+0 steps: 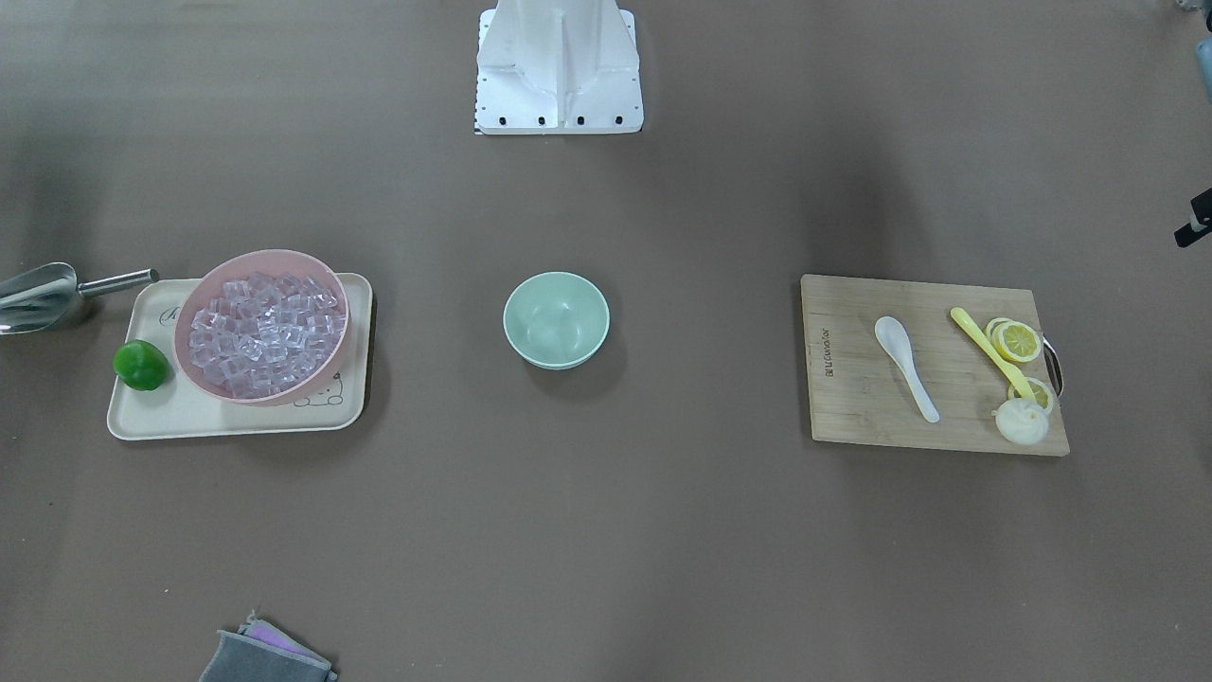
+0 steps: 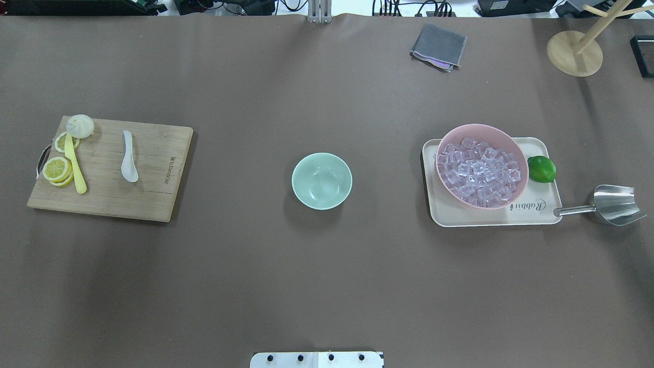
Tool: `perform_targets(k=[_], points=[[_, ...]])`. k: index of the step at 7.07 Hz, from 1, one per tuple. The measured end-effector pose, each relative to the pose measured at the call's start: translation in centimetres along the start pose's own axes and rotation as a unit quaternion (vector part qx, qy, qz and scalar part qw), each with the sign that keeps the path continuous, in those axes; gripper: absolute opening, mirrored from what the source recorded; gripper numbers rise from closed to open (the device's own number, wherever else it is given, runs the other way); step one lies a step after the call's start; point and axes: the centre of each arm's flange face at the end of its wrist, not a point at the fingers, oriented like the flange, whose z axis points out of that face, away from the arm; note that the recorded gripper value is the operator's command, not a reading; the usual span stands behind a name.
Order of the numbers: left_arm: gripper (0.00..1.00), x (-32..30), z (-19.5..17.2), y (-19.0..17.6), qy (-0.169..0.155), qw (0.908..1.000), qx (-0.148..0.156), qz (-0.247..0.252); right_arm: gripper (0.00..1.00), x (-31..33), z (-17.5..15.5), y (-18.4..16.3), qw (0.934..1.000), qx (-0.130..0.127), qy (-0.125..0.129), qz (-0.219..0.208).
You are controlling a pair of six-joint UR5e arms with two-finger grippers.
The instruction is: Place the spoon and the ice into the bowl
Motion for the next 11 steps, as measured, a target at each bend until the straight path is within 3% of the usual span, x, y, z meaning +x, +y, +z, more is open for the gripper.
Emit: perform_targets(k=[7, 11], points=[[0.98, 0.9, -0.8, -0.2, -0.007, 0.9999, 0.009, 0.013, 1.00, -0.4, 0.1, -0.4, 1.0000, 0.002, -0.004, -0.006], [0.98, 1.4, -1.2, -0.3, -0.007, 0.9998, 0.013, 0.016, 1.00, -2.0, 0.4, -1.6, 0.9991, 0.016, -0.006, -0.040]])
